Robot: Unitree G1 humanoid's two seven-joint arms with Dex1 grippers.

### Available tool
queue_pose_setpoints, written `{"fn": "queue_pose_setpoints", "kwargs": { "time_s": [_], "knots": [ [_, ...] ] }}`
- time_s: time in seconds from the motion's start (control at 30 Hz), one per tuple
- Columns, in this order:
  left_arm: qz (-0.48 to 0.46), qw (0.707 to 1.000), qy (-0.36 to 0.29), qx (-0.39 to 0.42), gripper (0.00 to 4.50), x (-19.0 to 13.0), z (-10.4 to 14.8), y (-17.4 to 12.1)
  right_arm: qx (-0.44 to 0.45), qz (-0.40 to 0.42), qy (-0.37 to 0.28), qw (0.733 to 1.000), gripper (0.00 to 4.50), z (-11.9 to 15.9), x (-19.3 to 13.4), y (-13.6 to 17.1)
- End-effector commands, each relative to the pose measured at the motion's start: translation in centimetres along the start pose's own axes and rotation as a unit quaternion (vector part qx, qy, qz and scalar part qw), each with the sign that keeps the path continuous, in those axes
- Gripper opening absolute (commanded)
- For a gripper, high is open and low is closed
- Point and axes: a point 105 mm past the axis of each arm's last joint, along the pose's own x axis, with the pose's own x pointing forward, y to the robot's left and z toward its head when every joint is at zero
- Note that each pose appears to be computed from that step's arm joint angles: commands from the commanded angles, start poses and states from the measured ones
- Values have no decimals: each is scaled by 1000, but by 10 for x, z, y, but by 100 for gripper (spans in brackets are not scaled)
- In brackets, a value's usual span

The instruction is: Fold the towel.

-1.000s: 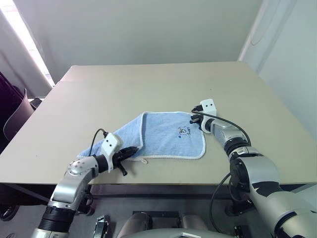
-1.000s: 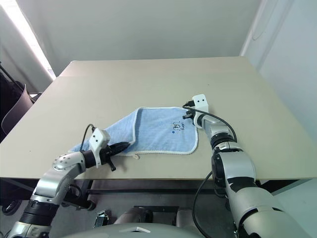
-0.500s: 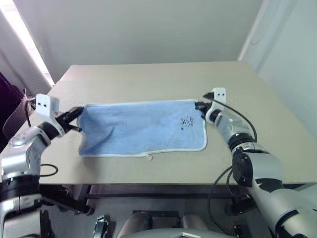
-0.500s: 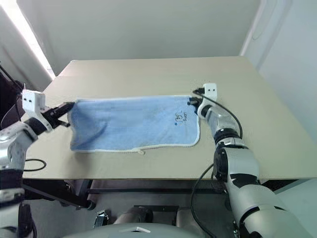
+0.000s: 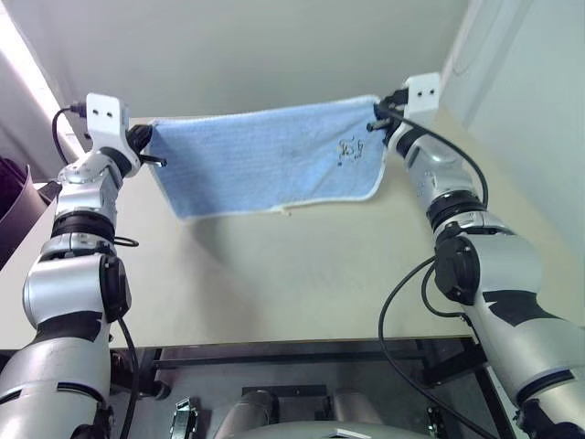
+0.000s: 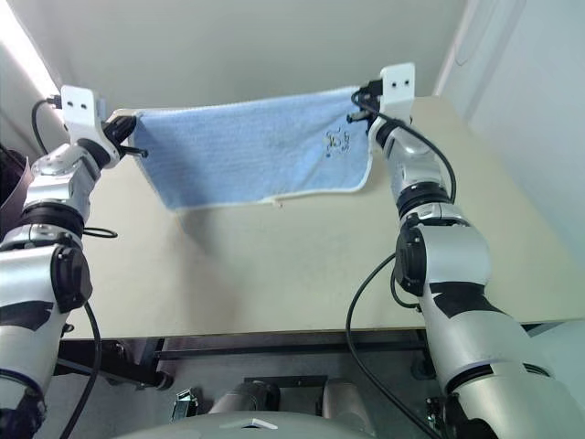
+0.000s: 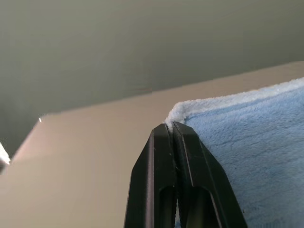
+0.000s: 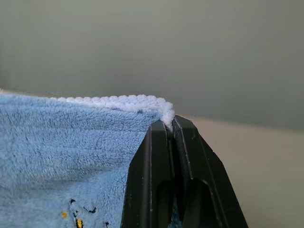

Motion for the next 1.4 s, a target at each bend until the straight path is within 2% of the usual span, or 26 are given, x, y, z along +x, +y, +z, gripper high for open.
{"fn": "queue_pose_setpoints", "kwargs": {
  "time_s": [0.03, 0.1, 0.17, 0.23, 0.37, 0.47, 0.53, 0.73, 0.87, 0.93, 1.1, 1.23, 1.4],
  "knots": [
    [-3, 997, -40, 60, 5, -6, 27, 14, -2, 39, -45, 998, 0, 23, -3, -3],
    [-44, 993, -45, 102, 5, -14, 21, 11, -12, 95, -41, 995, 0, 9, -11, 6],
    [-103, 983, -31, 147, 5, -29, 0, 6, -13, 163, -40, 986, 0, -12, -27, 13],
    [-145, 973, 10, 182, 5, -48, -29, 9, 1, 204, -37, 978, 0, -32, -45, 15],
    [-168, 970, 51, 171, 5, -86, -69, 22, 19, 258, -22, 966, 0, -67, -84, 19],
    [-205, 962, 80, 162, 5, -121, -93, 21, 46, 294, -16, 954, 0, -75, -122, 21],
    [-217, 960, 96, 150, 5, -139, -102, 21, 75, 328, -4, 942, 0, -75, -147, 26],
    [-216, 954, 159, 132, 5, -188, -124, 25, 113, 401, 103, 903, 0, -92, -214, 36],
    [-245, 944, 196, 102, 5, -220, -130, 17, 127, 398, 193, 888, 0, -111, -244, 29],
    [-259, 939, 206, 89, 5, -230, -127, 12, 128, 393, 216, 885, 0, -117, -252, 25],
    [-267, 937, 209, 88, 5, -228, -122, 7, 122, 384, 218, 889, 0, -119, -250, 26],
    [-244, 950, 173, 87, 5, -195, -115, 8, 109, 323, 184, 922, 0, -120, -222, 18],
    [-233, 956, 154, 86, 5, -162, -118, 7, 93, 289, 170, 938, 0, -124, -200, 16]
  ]
}}
